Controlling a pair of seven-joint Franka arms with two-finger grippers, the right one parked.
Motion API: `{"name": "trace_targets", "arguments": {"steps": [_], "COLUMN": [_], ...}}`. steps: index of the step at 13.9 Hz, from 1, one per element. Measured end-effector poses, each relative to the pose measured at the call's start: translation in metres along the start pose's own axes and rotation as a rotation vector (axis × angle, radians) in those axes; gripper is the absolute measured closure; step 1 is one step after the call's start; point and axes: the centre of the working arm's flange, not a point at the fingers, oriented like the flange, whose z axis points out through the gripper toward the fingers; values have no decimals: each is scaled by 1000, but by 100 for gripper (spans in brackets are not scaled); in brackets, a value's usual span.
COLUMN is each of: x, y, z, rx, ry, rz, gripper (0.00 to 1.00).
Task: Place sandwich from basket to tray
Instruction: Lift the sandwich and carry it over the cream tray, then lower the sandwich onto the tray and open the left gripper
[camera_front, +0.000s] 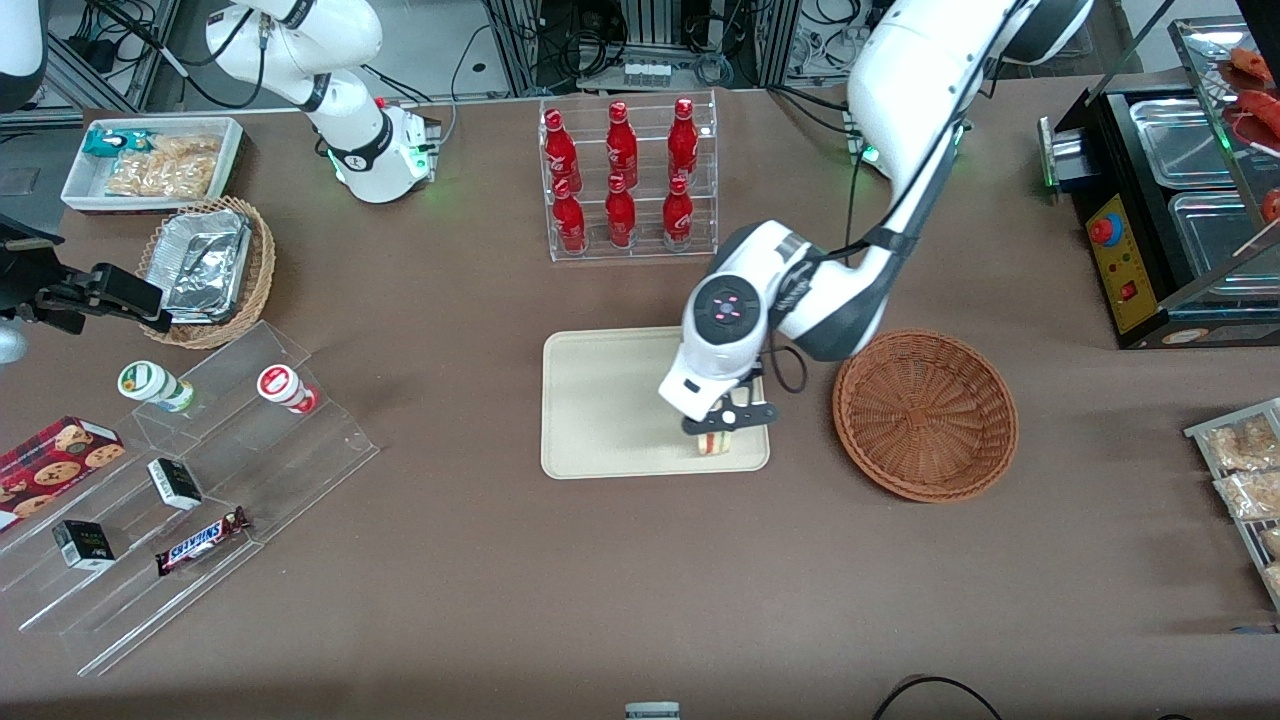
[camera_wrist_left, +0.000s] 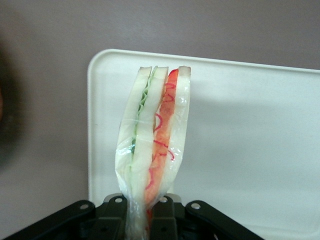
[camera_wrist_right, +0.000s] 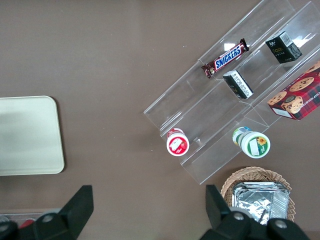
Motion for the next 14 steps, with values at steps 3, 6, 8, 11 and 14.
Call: {"name": "trace_targets", "arguments": {"steps": [3,6,8,11,14], "x": [-23,-40,-45,-49,-46], "y": [38,58,66,74,75], "z": [27,41,47,58,60], "rx": [29,28,19,6,-2], "ry": [9,16,23,41,47], "rz": [8,30,35,41,31], "gripper": [85,85,85,82,54]}}
